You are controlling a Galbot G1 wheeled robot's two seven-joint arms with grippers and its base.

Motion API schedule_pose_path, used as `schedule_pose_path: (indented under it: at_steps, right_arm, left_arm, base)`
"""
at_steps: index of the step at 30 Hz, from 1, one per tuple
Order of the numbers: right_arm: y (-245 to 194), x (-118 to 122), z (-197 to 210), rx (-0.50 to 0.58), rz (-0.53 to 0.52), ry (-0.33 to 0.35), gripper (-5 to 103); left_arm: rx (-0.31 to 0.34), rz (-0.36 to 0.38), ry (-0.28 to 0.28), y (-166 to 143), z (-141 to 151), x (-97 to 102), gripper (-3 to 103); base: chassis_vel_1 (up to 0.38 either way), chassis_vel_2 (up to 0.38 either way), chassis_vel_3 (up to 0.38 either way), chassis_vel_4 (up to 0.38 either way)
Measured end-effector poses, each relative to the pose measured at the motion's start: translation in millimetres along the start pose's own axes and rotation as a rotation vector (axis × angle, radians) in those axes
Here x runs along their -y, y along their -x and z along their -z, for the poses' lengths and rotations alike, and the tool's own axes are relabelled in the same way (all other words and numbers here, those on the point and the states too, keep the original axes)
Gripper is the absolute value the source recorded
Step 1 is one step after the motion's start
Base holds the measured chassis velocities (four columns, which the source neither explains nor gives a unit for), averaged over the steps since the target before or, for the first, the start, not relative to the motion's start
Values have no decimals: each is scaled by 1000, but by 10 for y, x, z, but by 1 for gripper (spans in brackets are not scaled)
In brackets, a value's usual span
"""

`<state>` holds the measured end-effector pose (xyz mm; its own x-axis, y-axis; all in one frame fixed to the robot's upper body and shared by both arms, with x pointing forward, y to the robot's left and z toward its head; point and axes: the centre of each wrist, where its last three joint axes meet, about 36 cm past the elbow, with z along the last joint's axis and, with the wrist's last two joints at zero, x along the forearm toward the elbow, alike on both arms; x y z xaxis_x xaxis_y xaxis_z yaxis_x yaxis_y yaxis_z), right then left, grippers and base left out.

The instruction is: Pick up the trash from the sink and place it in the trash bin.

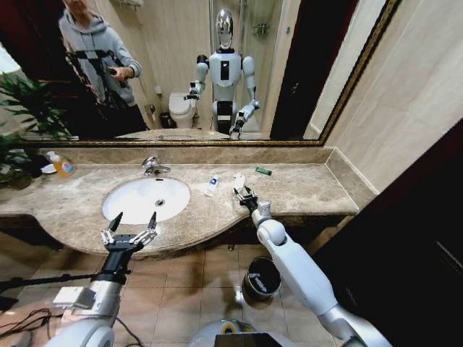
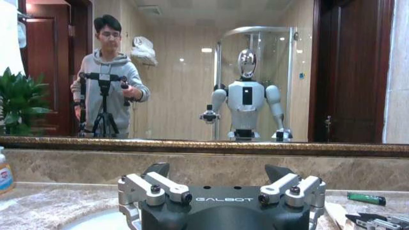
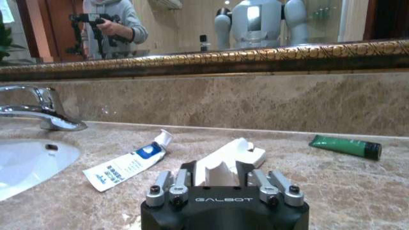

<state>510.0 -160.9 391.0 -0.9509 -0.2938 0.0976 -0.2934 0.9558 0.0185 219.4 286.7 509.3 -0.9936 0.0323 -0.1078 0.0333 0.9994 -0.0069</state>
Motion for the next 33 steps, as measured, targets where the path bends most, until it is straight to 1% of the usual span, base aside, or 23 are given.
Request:
schedule_pose_path:
  at_steps: [1,3,6,7,10,12,15,22,25,26,28,29,32,33]
  right_arm:
    - [1,4,-7,-2,-1,-2,35]
    - [-1,7,-14,-3,-2,-3,35]
    - [-3,10,-34,-5,-3,-4,19]
    - [-3,10,-34,-5,-3,-4,19]
    - [-2,11,-37,-3,-3,-4,4]
    - [-2,12,-35,-1,-3,-5,4]
    - [-25,28,2,10,-8,-6,0]
    - [-151,89,81,30,-16,-7,0]
    - [-346,207,139,40,-32,-9,0]
    - [-346,207,139,40,-32,-9,0]
    - [-541,301,186,50,-33,-16,0]
    - [-541,301,186,50,-33,-16,0]
    - [-882,353,269,79,-31,-17,0]
    - [-882,353,269,79,-31,-17,0]
  left_arm:
    - [0,0,0,0,0,0,100]
    - [0,0,0,0,0,0,100]
    - [0,0,0,0,0,0,100]
    - [0,0,0,0,0,0,100]
    - [0,0,0,0,0,0,100]
    - [0,0,0,0,0,0,100]
    - [0,0,0,0,0,0,100]
    - [0,0,0,0,0,0,100]
    - [0,0,0,0,0,0,100]
    - [0,0,0,0,0,0,100]
    - [0,0,0,0,0,0,100]
    - [0,0,0,0,0,0,100]
    - [0,0,0,0,0,0,100]
    - [0,0,0,0,0,0,100]
  base:
    - [0,0,0,0]
    - [0,0,0,0]
    - [0,0,0,0]
    - [0,0,0,0]
    - [0,0,0,0]
    - [0,0,0,0]
    - [0,0,0,0]
    - [0,0,0,0]
    - [0,0,0,0]
    - [0,0,0,0]
    - [0,0,0,0]
    - [0,0,0,0]
    - [0,0,0,0]
    - [0,0,0,0]
